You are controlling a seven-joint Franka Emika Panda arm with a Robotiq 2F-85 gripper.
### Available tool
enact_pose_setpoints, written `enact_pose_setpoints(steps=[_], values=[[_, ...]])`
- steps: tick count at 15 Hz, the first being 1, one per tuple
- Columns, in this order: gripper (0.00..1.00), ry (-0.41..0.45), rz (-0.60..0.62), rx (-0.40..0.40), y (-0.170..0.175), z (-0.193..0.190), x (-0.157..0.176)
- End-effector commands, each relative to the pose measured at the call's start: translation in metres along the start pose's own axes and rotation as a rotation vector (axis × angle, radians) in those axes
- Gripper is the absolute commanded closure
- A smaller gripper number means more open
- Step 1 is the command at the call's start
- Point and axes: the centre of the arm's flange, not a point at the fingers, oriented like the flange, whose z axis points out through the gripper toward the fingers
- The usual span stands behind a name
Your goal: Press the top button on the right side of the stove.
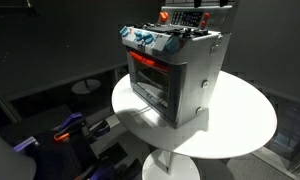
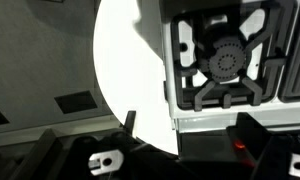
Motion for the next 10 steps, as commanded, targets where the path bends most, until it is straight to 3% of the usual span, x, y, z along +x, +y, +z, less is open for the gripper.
enact_pose_setpoints(steps=[1, 4, 10], values=[[0.0, -0.118, -0.05, 0.021, 0.014, -0.028, -0.016], [0.0, -0.216, -0.086, 0.034, 0.018, -0.041, -0.032], [0.0, -0.292, -0.058, -0.005, 0.025, -0.047, -0.054]])
